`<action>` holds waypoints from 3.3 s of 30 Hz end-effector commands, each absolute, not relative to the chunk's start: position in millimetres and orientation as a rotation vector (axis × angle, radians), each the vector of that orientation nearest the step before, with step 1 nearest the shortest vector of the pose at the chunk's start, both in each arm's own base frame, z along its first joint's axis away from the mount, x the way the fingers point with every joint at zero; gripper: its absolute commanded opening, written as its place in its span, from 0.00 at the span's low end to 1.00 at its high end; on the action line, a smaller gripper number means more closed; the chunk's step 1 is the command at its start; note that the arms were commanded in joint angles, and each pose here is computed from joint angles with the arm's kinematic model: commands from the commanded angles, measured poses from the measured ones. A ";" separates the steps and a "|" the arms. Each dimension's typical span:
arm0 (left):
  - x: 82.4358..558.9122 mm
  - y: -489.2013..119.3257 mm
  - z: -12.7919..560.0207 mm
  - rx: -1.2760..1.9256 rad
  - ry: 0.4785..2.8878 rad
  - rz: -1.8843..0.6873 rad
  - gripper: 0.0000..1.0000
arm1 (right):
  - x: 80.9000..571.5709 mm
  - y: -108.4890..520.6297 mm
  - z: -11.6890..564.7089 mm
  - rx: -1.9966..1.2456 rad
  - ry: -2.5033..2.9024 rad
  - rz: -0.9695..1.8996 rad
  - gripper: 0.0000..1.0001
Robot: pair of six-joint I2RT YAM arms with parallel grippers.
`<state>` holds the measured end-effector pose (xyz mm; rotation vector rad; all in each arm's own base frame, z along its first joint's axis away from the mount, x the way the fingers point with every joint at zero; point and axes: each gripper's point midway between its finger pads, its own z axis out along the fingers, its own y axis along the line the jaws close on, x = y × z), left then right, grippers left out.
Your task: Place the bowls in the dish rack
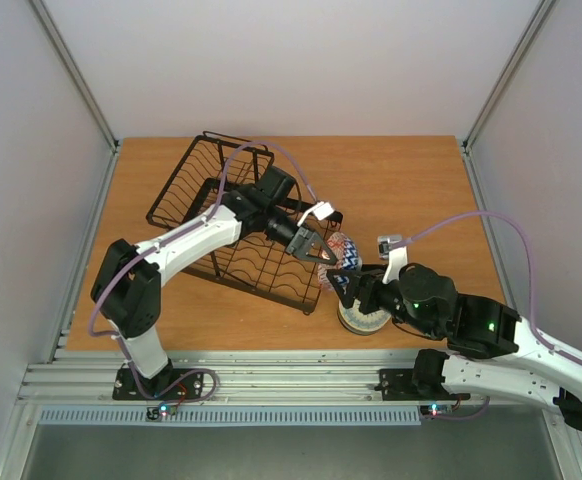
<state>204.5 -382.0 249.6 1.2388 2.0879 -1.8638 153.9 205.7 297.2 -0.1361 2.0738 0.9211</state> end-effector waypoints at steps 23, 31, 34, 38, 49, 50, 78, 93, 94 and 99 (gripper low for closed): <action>205.5 -376.9 279.6 1.370 2.025 -1.540 0.82 | 172.3 138.3 320.9 -0.122 2.108 0.418 0.01; 250.2 -339.0 291.9 1.282 1.999 -0.885 0.89 | 206.3 140.6 326.2 -0.337 2.181 -0.120 0.01; 261.1 -328.5 294.6 1.235 1.987 -0.767 0.90 | 231.6 142.4 311.5 -0.361 2.273 -0.209 0.01; 265.0 -319.2 297.1 1.209 1.973 -0.699 0.90 | 270.2 136.6 290.4 -0.349 2.352 -0.181 0.01; 307.4 -268.0 326.5 0.987 1.933 -0.391 0.90 | 320.6 206.0 249.3 -0.808 2.414 -0.095 0.01; 311.9 -260.7 331.4 0.955 1.929 -0.369 0.90 | 321.0 211.3 246.3 -0.836 2.418 -0.076 0.01; 346.2 -207.4 339.3 0.728 1.949 -0.226 0.93 | 379.7 232.4 141.0 -1.248 2.540 -0.313 0.01; 352.9 -206.2 329.4 0.726 1.965 -0.192 0.93 | 391.7 235.1 118.6 -1.286 2.548 -0.371 0.01; 353.0 -206.6 328.3 0.726 1.968 -0.194 0.93 | 391.4 236.1 121.0 -1.283 2.541 -0.361 0.01; 354.7 -206.5 326.1 0.725 1.970 -0.187 0.93 | 389.2 238.3 133.4 -1.270 2.504 -0.358 0.01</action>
